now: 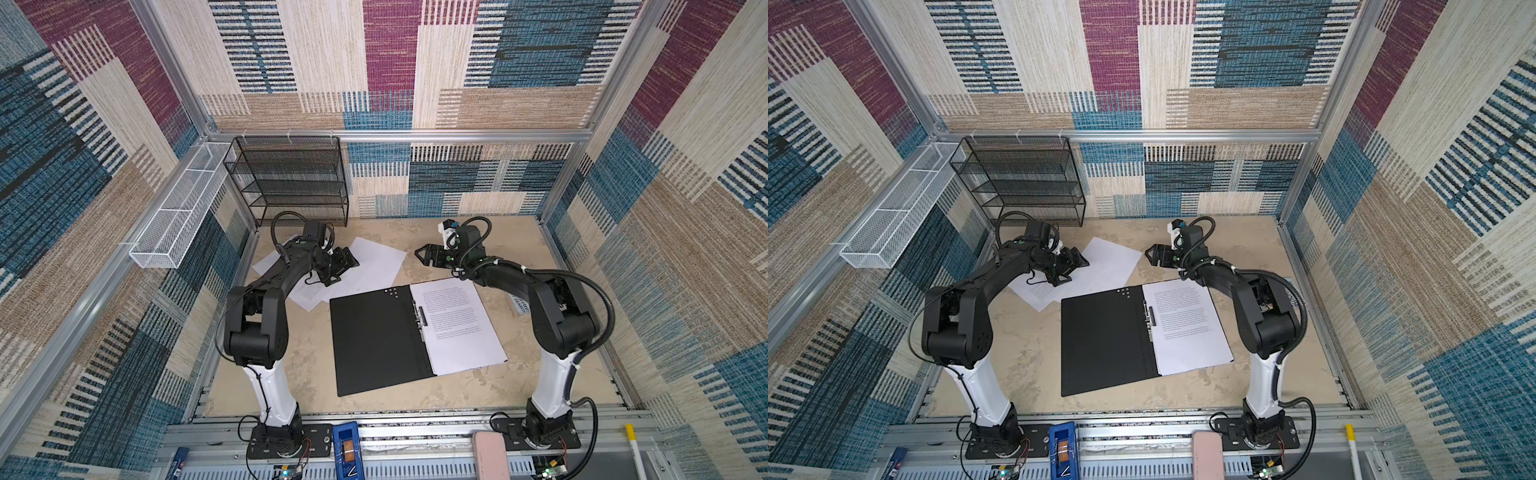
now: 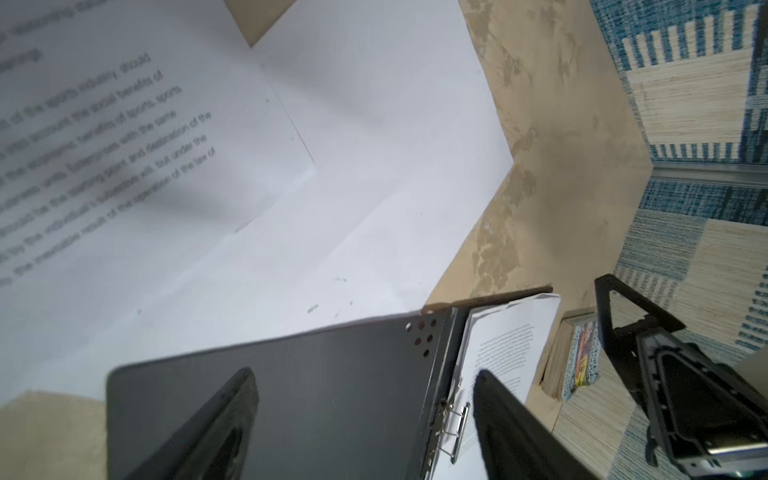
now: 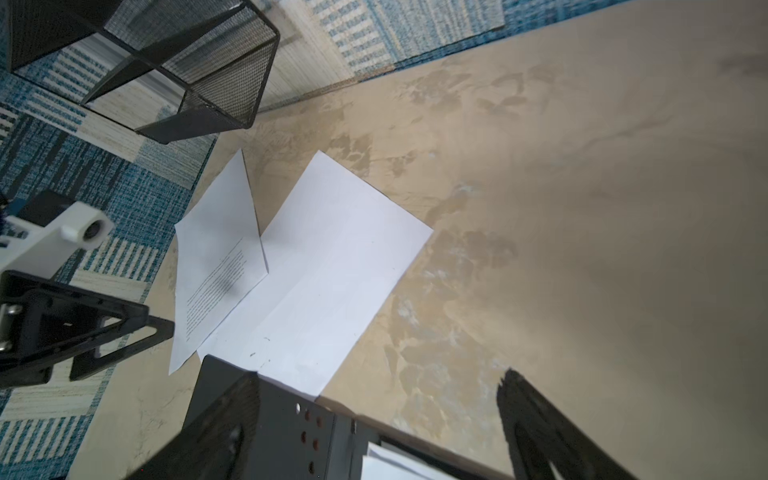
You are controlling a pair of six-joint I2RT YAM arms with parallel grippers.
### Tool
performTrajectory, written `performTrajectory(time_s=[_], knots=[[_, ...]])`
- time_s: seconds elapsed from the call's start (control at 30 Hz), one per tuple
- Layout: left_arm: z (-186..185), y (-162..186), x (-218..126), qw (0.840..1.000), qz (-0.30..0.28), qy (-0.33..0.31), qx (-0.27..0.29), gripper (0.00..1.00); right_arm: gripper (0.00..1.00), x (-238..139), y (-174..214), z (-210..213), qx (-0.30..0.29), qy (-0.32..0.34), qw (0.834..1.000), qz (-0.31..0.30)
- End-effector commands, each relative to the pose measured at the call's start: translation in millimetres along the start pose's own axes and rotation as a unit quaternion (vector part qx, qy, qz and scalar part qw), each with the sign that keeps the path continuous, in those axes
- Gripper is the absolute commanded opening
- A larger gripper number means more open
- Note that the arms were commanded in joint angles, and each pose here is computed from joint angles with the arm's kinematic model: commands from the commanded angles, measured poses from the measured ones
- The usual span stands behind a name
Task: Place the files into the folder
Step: 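Reach both grippers to the loose sheets beyond the folder, then pinch a loose text sheet with both grippers and lift it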
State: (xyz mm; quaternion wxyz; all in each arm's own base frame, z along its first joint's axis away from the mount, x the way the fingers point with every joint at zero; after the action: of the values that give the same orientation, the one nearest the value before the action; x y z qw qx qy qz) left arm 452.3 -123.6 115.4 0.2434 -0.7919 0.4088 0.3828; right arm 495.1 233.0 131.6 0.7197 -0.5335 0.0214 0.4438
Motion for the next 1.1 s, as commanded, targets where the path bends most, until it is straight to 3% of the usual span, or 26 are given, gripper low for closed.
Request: performTrajectory(time_s=[0.0,0.23,0.67,1.07], knots=[[9,-6,15,0.999,0.025,-0.024,0.008,0.81,0.92,23,-6,2,-0.003,-0.018,1.000,0.018],[29,-4,40,0.998,0.045,-0.050,-0.008,0.81,0.92,68,-15,-4,-0.006,-0.027,0.999,0.038],[58,4,65,0.993,0.068,-0.082,-0.042,0.81,0.90,120,24,-7,0.016,-0.009,0.995,0.097],[65,6,70,0.992,0.070,-0.087,-0.055,0.81,0.90,124,41,31,0.066,-0.068,0.988,0.123]])
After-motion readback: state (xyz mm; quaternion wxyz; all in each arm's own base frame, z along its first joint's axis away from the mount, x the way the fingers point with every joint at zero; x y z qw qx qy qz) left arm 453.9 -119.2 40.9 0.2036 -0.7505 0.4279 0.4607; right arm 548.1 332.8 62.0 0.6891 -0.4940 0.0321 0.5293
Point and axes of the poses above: each gripper's point midway between its finger pads, its own x axis out along the fingers, its own z axis along the line the jaws close on, y = z × x, the point moved 1 cm from there along -x, back along the fingers, and after that the axes turned 9 degrees about -x, right-handed, at the moved point
